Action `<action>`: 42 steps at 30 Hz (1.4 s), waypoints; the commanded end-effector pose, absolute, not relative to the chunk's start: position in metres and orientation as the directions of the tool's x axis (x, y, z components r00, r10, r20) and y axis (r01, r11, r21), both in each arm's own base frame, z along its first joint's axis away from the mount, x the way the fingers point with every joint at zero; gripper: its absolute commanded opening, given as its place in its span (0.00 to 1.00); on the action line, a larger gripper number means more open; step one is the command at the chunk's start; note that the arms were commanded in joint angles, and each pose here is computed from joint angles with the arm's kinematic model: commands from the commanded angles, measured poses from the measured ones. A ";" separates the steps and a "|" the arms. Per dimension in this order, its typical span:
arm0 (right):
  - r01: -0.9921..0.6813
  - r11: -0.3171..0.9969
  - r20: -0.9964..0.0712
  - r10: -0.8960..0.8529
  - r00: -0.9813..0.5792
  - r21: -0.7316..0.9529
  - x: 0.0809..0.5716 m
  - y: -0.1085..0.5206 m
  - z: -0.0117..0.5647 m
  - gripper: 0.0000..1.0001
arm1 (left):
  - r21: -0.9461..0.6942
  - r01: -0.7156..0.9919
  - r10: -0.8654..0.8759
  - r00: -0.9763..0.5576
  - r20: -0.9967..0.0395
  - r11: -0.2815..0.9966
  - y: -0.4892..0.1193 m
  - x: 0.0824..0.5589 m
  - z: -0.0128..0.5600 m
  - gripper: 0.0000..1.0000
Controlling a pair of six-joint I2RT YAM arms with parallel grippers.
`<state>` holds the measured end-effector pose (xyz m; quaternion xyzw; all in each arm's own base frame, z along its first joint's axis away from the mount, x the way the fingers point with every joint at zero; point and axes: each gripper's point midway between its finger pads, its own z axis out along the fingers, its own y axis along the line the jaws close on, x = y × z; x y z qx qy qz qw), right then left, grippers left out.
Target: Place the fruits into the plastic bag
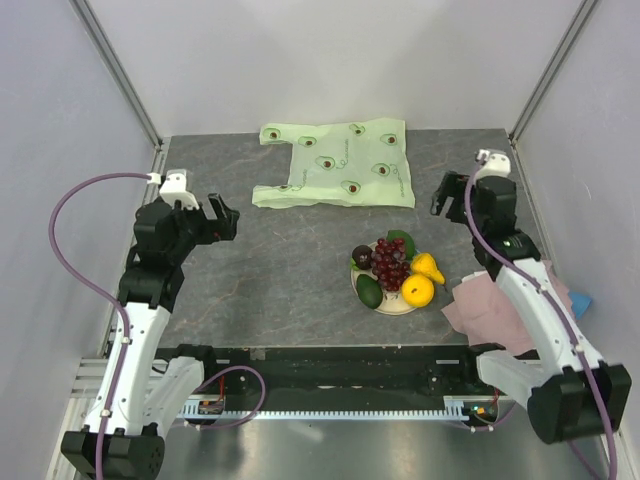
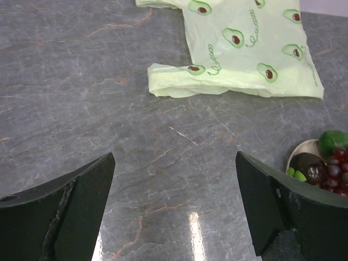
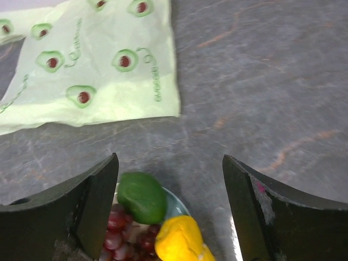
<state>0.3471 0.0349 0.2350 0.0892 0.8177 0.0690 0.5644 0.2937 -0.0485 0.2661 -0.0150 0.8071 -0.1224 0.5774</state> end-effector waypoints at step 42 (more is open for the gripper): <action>0.068 0.990 -0.702 -0.037 -0.711 -0.121 0.548 0.170 0.076 0.93 | -0.195 0.329 -0.080 -0.331 -0.940 0.924 -0.089 0.284 0.260 0.97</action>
